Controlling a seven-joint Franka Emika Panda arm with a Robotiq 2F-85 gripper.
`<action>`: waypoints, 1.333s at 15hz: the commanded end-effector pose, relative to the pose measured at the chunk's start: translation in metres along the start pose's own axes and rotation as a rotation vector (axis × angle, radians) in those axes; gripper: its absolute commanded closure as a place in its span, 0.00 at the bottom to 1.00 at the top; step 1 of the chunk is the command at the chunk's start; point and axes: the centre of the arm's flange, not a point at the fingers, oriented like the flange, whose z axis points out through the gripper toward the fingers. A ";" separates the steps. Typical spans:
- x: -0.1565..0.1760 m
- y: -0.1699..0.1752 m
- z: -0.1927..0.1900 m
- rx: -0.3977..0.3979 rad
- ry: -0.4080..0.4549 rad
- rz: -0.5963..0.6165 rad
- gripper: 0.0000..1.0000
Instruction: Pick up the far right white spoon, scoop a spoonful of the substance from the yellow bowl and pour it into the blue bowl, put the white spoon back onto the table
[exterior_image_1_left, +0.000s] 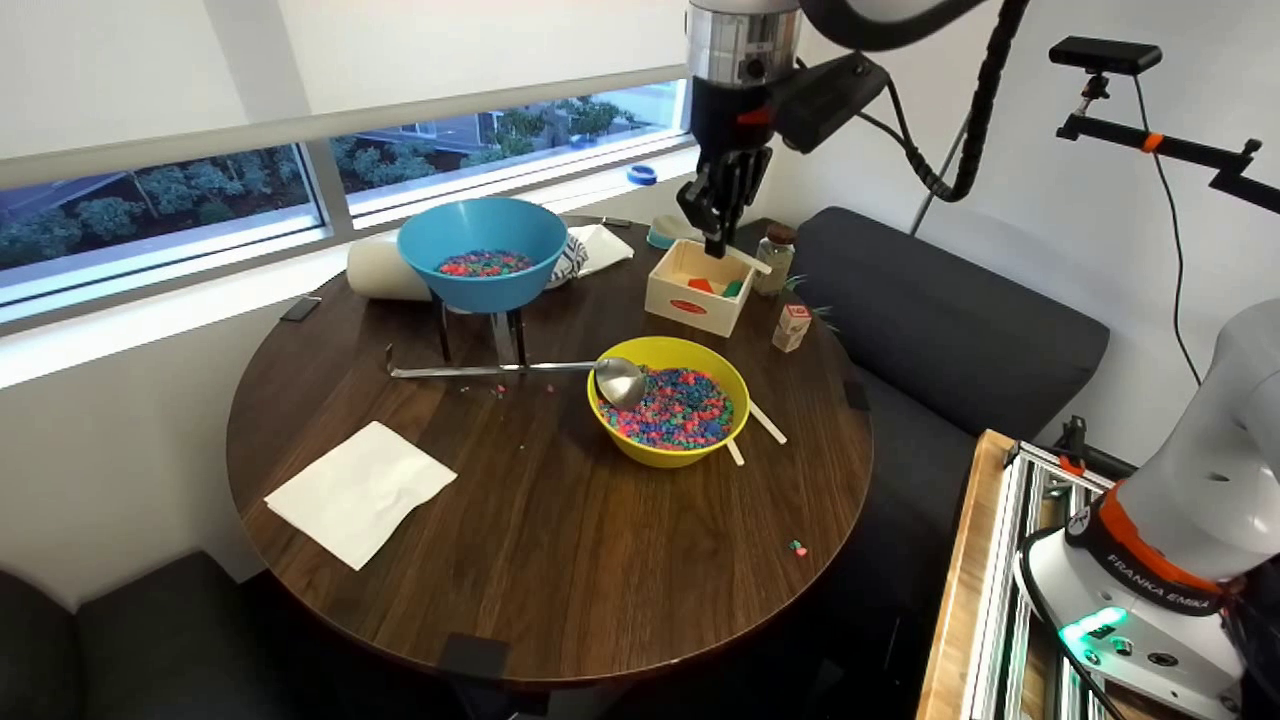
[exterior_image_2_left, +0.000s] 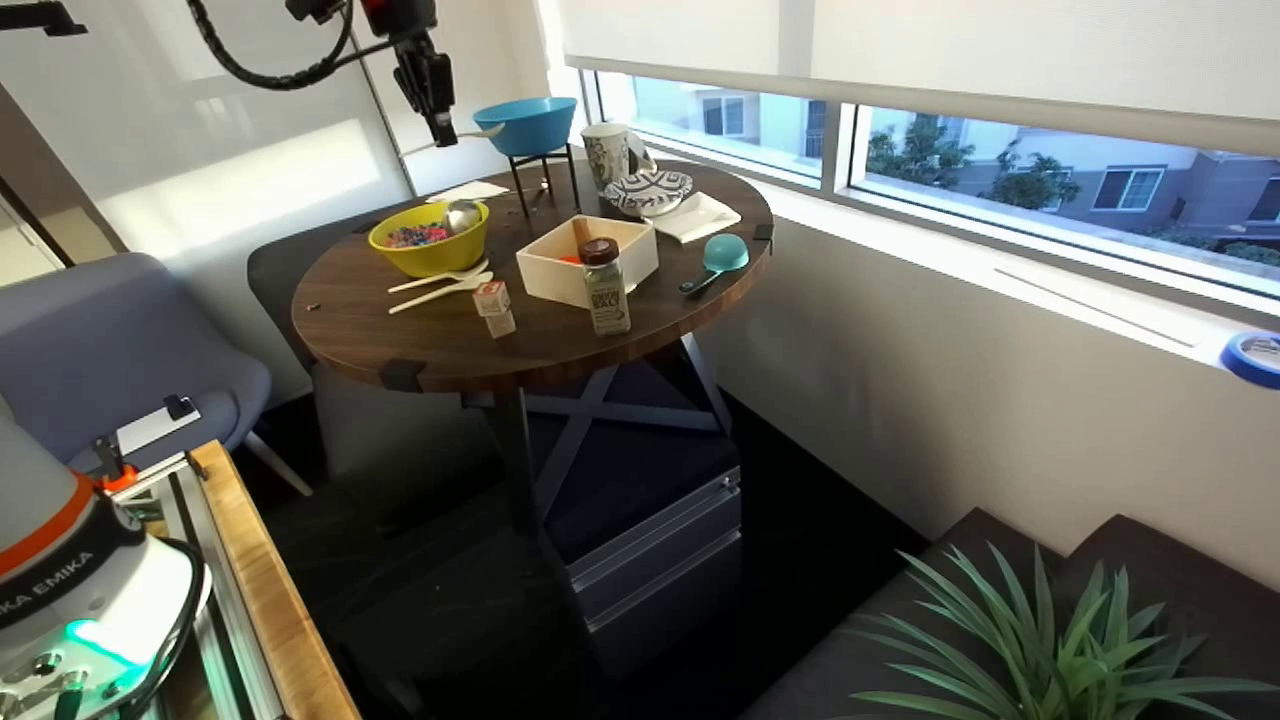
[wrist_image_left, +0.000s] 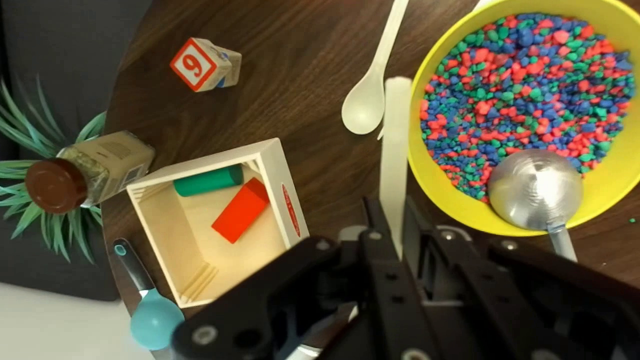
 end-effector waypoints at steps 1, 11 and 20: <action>-0.065 0.017 0.056 0.038 0.030 0.057 0.97; -0.063 0.023 0.077 0.002 0.001 0.077 0.86; -0.046 0.014 0.136 0.059 0.007 -0.049 0.97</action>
